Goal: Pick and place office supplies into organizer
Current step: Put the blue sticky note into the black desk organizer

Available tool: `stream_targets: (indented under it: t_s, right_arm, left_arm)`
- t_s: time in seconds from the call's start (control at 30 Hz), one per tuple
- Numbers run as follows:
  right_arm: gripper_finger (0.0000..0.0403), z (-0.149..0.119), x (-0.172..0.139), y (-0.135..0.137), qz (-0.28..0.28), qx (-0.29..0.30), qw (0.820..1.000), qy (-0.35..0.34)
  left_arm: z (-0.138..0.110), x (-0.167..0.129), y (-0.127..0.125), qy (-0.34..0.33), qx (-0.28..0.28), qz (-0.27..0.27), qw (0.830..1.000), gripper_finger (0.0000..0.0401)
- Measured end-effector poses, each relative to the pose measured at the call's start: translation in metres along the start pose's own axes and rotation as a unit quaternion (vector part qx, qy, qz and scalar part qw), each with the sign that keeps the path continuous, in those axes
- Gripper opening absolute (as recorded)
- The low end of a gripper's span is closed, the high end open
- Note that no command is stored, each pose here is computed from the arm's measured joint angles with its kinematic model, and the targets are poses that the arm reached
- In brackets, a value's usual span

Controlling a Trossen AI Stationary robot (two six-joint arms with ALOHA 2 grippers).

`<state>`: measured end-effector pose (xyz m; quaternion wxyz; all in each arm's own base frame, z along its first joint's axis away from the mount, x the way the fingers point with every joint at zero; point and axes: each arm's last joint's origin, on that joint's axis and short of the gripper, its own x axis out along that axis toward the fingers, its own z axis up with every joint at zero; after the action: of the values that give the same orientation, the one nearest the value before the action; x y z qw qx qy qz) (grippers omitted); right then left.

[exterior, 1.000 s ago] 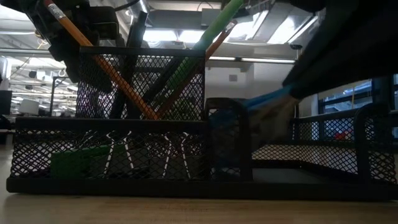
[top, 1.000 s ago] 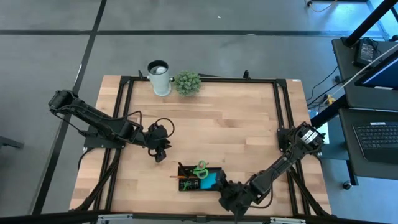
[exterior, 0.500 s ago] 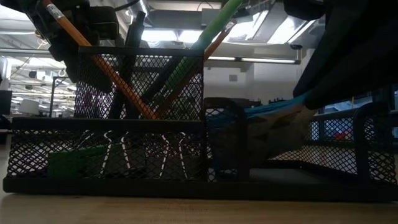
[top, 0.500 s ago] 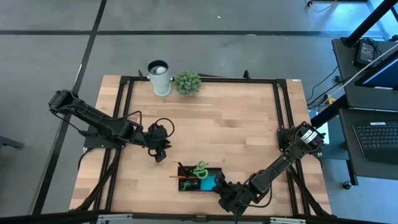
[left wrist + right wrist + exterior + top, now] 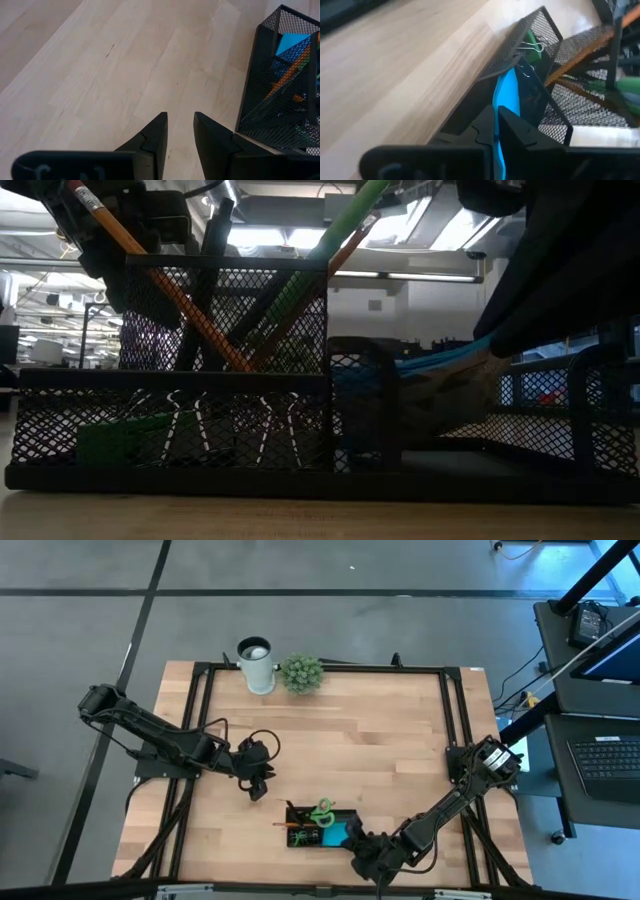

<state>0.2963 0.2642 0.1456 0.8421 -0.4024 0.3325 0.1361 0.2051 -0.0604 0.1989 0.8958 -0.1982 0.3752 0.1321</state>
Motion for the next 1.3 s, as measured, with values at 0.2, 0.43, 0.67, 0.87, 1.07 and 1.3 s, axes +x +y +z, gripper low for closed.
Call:
stream_targets:
  t_s: [0.2,0.43,0.67,0.87,1.07,1.3]
  right_arm:
    - [0.0022,-0.0003,0.0000,0.0001,0.001,0.041,0.999,0.001]
    - [0.0022,-0.0008,-0.0001,0.0002,0.001,0.035,0.999,0.004]
    - [0.0022,-0.0008,-0.0001,0.0002,0.002,0.035,0.999,0.004]
    - [0.0022,-0.0013,-0.0003,0.0002,0.002,0.033,0.999,0.006]
    - [0.0022,-0.0013,-0.0003,0.0002,0.002,0.038,0.999,0.006]
    - [0.0022,-0.0013,-0.0004,0.0001,0.001,0.059,0.998,0.007]
  left_arm:
    - [0.0000,0.0000,0.0000,0.000,0.000,0.000,1.000,0.0088]
    - [0.0000,0.0000,0.0000,0.000,-0.001,0.000,1.000,0.0088]
    - [0.0000,0.0000,-0.0001,0.000,-0.001,0.000,1.000,0.0088]
    - [0.0000,0.0000,-0.0001,0.000,-0.001,0.000,1.000,0.0088]
    - [0.0000,0.0000,-0.0001,0.000,-0.001,0.000,1.000,0.0088]
    - [0.0002,0.0000,0.0001,-0.004,-0.001,0.004,1.000,0.0088]
